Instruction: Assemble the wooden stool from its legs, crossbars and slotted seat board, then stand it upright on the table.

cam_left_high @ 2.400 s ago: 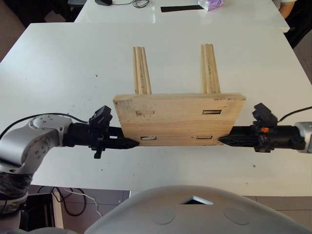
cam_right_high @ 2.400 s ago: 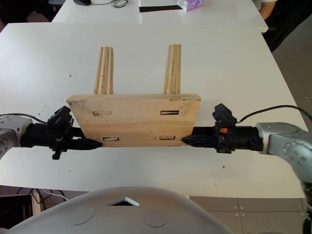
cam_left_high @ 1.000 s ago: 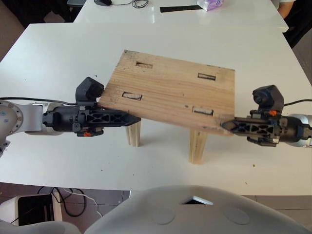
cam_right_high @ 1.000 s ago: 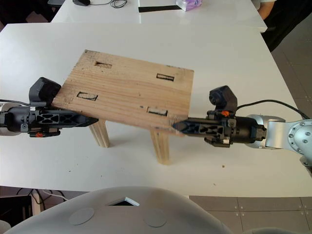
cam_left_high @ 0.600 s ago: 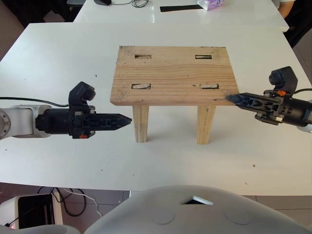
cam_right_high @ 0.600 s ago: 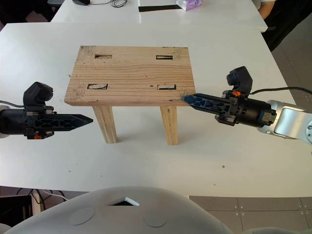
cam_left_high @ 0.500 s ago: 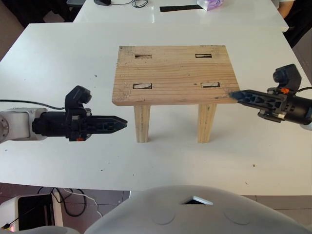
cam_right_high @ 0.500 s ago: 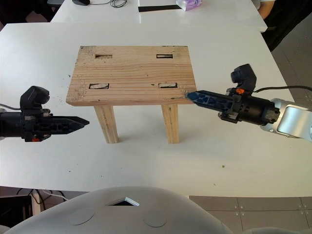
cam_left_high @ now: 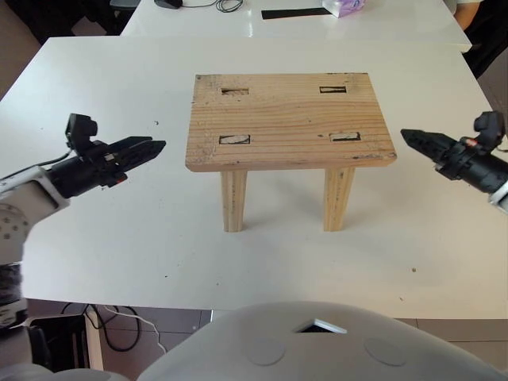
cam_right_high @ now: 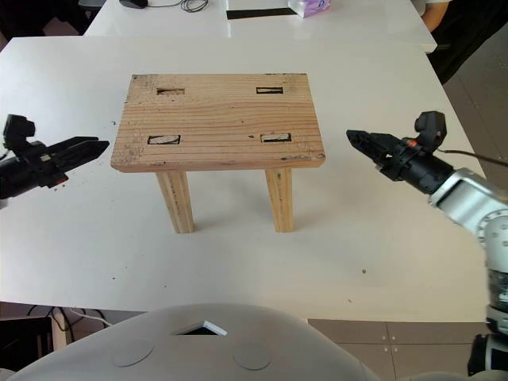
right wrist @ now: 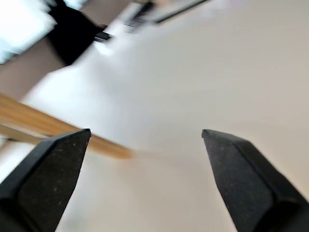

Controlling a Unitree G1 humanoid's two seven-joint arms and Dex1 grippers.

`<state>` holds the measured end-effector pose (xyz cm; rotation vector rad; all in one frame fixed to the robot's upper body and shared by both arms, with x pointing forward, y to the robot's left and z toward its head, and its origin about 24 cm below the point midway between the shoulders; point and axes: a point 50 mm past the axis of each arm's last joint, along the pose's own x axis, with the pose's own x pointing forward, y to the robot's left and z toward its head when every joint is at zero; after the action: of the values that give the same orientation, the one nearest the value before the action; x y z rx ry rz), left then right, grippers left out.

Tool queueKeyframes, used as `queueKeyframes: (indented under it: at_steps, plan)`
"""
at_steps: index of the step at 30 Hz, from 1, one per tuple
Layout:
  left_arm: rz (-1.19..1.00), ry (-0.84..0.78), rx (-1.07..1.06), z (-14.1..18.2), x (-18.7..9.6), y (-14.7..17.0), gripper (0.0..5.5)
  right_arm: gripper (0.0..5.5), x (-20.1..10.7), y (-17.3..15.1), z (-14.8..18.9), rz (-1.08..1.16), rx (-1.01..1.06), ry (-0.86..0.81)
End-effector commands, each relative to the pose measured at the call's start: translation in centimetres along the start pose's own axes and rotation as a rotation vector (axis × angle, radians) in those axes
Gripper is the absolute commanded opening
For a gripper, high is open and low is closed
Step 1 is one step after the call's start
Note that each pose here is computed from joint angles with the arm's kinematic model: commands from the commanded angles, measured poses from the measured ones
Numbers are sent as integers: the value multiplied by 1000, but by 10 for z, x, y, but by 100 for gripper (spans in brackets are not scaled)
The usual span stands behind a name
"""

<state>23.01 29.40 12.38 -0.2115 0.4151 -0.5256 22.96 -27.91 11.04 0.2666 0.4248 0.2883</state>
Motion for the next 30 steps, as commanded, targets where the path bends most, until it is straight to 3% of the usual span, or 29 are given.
queueKeyframes:
  at_steps: [1, 7, 14, 30]
  plan:
    - [284, 91, 256, -61, 41, -1, 292, 425, 29, 18, -36, -164, -293, -140]
    - [412, -13, 288, -100, 64, -18, 292, 425, 51, 32, -73, -260, -450, -238]
    - [605, -181, 283, -115, 82, -35, 292, 425, 67, 43, -101, -274, -381, -302]
    - [593, -241, 293, -123, 114, -42, 292, 425, 90, 36, -101, -355, -419, -340]
